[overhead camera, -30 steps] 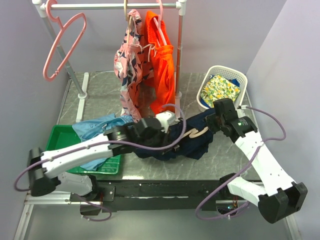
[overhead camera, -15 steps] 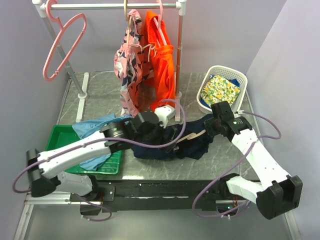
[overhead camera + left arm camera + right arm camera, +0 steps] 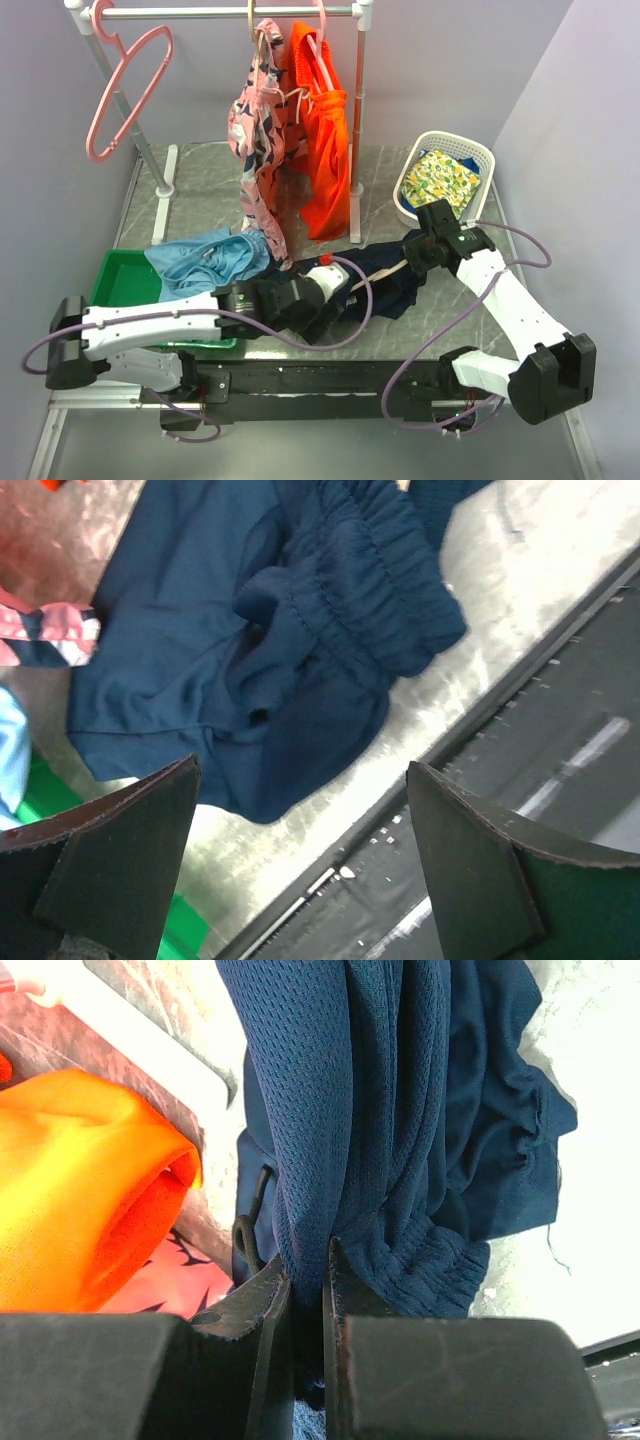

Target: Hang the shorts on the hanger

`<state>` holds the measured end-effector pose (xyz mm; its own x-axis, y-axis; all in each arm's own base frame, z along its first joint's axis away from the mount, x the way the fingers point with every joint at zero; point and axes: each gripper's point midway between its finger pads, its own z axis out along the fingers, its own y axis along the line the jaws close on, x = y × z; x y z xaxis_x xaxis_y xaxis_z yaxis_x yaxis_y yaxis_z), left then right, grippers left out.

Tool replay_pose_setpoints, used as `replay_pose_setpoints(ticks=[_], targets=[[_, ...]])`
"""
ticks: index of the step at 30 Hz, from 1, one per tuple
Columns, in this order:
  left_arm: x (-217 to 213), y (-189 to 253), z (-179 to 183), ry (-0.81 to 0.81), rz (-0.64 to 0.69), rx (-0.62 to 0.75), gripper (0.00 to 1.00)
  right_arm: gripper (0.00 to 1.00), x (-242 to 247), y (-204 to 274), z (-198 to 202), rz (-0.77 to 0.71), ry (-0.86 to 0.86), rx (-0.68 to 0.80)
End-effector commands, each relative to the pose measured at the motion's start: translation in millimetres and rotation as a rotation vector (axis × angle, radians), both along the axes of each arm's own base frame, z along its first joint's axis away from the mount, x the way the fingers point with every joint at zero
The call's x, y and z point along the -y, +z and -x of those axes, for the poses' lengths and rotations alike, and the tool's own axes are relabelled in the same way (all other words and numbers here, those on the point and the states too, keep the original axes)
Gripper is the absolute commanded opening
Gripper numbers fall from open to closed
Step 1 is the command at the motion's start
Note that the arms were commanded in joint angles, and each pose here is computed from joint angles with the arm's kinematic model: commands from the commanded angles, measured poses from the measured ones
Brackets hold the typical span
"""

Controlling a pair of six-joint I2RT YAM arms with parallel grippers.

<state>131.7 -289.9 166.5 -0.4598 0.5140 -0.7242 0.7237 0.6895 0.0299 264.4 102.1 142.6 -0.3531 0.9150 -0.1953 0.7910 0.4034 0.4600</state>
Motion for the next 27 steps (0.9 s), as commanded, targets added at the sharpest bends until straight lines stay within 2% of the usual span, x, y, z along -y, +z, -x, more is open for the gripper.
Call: replay_pose_setpoints(ticks=[1, 5, 9, 14, 19, 21, 22, 23, 24, 26, 27], targets=[[11, 15, -10, 0.019, 0.033, 0.116, 0.90, 0.00, -6, 27, -10, -0.043, 0.011, 0.073], [19, 7, -5, -0.021, 0.033, 0.152, 0.90, 0.00, -8, 30, -7, -0.049, 0.027, 0.075], [33, 0, -2, -0.075, 0.092, 0.181, 0.90, 0.00, -10, 37, -2, -0.064, 0.044, 0.081], [36, -3, -9, -0.037, 0.074, 0.225, 0.89, 0.00, -11, 45, 5, -0.080, 0.065, 0.099], [44, 14, -17, 0.000, 0.172, 0.288, 0.86, 0.00, -14, 44, 12, -0.104, 0.082, 0.094], [48, 17, -20, 0.007, 0.189, 0.312, 0.68, 0.00, -17, 47, 13, -0.115, 0.095, 0.105], [49, 17, -21, 0.007, 0.188, 0.317, 0.53, 0.00, -17, 49, 13, -0.115, 0.098, 0.109], [50, 17, -22, 0.008, 0.182, 0.324, 0.12, 0.00, -16, 51, 13, -0.109, 0.109, 0.114], [52, 17, -24, 0.016, 0.176, 0.327, 0.01, 0.04, -17, 57, 11, -0.108, 0.117, 0.131], [54, 17, -22, 0.008, 0.175, 0.325, 0.01, 0.19, -21, 66, 9, -0.108, 0.165, 0.156], [53, 24, -21, 0.008, 0.196, 0.326, 0.01, 0.44, -22, 75, 6, -0.102, 0.181, 0.180]])
